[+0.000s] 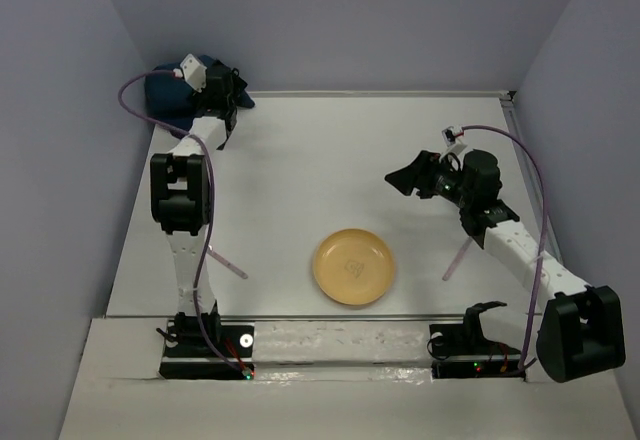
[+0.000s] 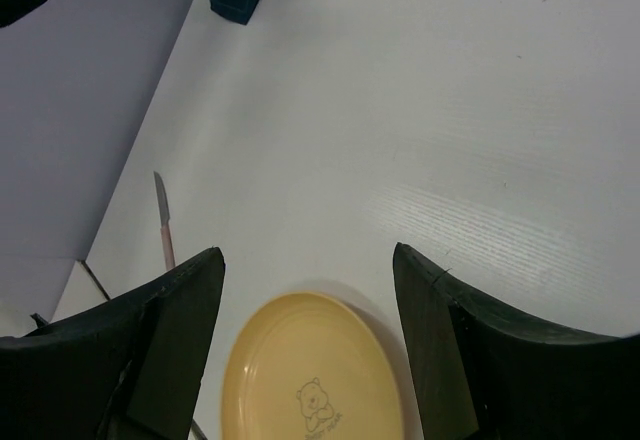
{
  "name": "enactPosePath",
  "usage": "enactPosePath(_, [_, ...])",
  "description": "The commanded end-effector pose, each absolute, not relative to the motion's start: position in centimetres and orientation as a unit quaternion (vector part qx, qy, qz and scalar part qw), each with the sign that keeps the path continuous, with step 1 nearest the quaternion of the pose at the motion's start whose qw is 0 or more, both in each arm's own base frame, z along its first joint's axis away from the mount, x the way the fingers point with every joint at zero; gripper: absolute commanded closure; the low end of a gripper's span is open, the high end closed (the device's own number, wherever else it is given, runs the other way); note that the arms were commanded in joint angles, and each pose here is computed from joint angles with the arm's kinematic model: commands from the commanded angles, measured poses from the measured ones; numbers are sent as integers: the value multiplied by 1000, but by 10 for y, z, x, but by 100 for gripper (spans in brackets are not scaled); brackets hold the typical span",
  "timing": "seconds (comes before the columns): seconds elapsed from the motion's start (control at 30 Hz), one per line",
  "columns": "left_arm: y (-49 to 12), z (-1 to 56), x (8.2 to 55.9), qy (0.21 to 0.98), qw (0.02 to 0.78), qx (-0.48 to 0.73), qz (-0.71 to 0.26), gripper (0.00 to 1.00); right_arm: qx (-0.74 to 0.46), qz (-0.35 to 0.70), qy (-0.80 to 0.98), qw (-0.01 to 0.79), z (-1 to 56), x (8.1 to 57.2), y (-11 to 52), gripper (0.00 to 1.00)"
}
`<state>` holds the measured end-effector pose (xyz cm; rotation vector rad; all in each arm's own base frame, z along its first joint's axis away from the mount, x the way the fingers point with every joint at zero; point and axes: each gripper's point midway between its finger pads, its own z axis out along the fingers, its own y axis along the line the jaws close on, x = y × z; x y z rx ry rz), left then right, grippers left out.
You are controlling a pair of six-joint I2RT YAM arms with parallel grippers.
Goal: Set the dinner table for one person
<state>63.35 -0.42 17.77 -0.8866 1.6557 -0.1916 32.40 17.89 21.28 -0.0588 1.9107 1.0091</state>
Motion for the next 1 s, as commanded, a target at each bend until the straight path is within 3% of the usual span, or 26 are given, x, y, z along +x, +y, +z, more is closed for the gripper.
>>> enactPosePath(0.0, [10, 208, 666, 667, 618, -408, -83, 9, -56, 416, 761, 495, 236, 328, 190, 26])
enactPosePath(0.27, [23, 192, 703, 670, 610, -420, -47, 15, -60, 416, 765, 488, 232, 330, 194, 26])
enactPosePath(0.47, [39, 178, 710, 670, 608, -425, -27, 31, -57, 412, 769, 485, 227, 333, 194, 26])
enactPosePath(0.6, [45, 177, 716, 676, 614, -408, -17, 71, -55, 412, 772, 480, 223, 336, 195, 27])
enactPosePath(0.67, [44, 182, 718, 678, 618, -396, -18, 86, -55, 411, 774, 479, 222, 337, 195, 27])
enactPosePath(0.7, [40, 183, 720, 683, 619, -387, -23, 100, -53, 410, 774, 479, 222, 338, 194, 27])
enactPosePath(0.87, [-8, 220, 713, 715, 635, -293, -6, 100, -52, 407, 776, 479, 220, 341, 194, 26])
enactPosePath(0.97, [-71, 286, 697, 716, 666, -204, -44, 100, -48, 403, 778, 480, 219, 342, 193, 25])
